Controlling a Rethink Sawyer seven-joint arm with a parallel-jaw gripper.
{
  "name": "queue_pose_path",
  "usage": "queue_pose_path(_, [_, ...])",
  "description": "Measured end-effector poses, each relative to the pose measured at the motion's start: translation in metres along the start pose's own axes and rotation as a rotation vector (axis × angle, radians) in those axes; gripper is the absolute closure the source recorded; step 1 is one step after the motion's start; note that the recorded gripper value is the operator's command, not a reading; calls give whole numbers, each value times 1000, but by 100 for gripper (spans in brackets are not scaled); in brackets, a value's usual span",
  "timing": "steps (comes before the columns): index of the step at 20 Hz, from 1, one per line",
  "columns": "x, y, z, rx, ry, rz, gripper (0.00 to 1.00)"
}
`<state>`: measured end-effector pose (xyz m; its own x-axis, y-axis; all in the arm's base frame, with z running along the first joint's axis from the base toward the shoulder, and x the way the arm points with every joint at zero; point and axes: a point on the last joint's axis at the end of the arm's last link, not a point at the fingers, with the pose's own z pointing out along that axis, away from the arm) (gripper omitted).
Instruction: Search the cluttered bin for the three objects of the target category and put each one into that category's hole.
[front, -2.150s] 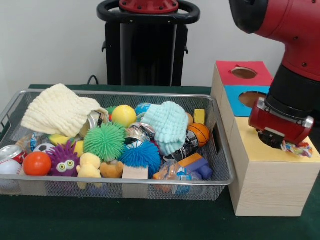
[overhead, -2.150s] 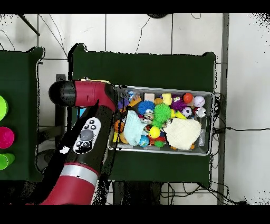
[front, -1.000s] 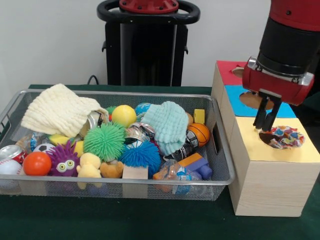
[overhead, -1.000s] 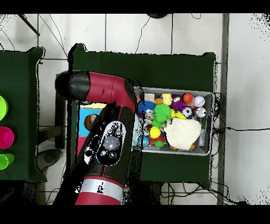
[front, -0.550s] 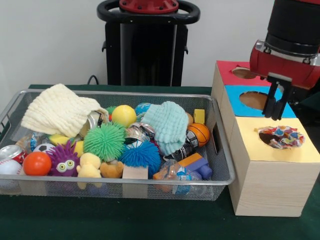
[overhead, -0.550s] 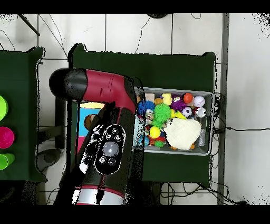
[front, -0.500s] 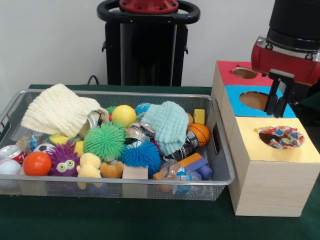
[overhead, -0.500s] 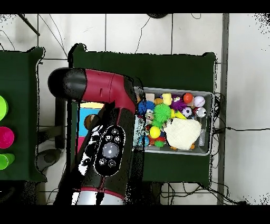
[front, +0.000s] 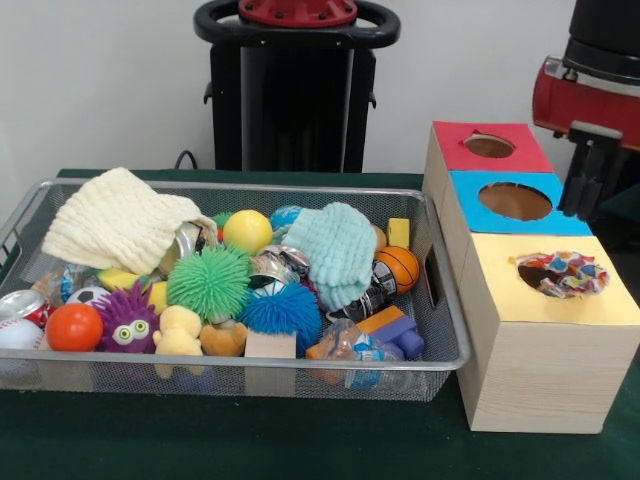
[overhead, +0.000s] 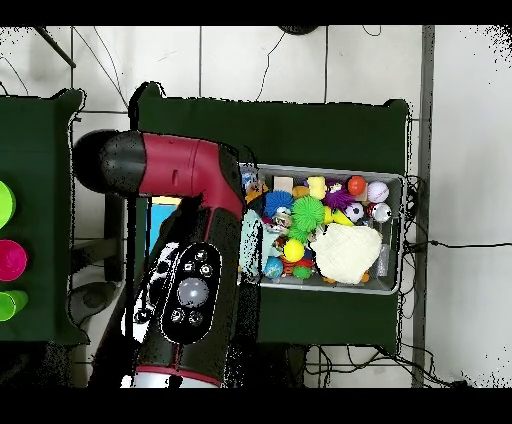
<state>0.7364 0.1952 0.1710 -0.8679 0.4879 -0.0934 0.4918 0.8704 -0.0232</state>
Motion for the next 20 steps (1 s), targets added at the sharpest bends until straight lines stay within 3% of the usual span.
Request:
queue_pose_path(9, [35,27,15,14,18,-58,100])
queue_pose_path(20, [55,36,37,36,43,-85,100])
